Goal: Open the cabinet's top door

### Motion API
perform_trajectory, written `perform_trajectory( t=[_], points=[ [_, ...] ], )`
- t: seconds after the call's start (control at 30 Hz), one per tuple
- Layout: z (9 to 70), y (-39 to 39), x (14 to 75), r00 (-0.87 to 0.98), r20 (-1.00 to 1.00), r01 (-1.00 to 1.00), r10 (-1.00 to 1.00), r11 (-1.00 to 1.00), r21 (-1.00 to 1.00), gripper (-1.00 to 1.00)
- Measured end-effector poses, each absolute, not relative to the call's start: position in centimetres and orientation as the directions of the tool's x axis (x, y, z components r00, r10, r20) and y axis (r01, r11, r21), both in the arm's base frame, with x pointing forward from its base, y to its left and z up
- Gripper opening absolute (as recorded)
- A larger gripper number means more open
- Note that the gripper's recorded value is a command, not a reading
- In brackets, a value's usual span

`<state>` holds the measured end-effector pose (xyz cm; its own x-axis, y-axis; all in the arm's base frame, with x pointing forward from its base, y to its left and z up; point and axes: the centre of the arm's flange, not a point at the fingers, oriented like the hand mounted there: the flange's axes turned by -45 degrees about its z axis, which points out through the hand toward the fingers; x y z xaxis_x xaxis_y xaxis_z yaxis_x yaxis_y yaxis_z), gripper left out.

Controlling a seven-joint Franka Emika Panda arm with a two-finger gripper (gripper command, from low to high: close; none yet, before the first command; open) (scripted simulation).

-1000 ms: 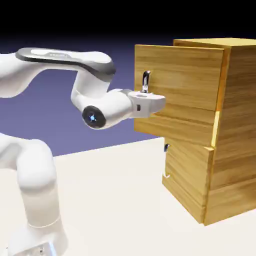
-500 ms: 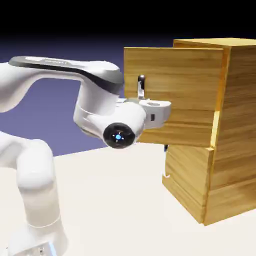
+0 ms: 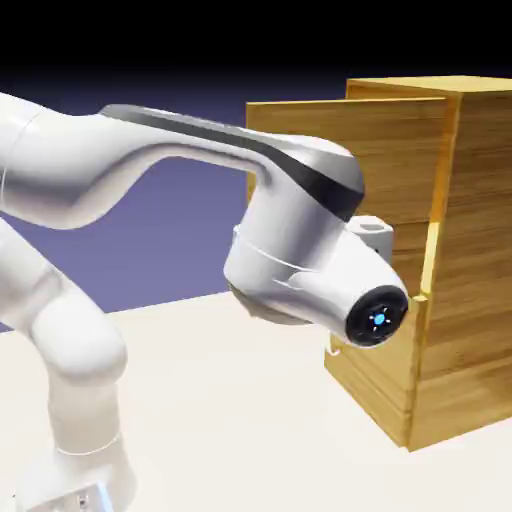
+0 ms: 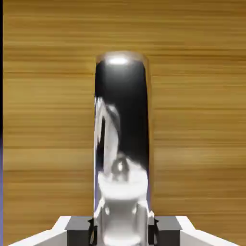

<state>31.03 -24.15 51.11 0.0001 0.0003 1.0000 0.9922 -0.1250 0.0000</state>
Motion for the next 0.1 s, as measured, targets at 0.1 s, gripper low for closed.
perform_trajectory(
  t=[0.1],
  points=[
    [51.11, -25.5, 31.68, 0.0, 1.0, 0.997, 0.0, -0.071, 0.0, -1.0]
  ],
)
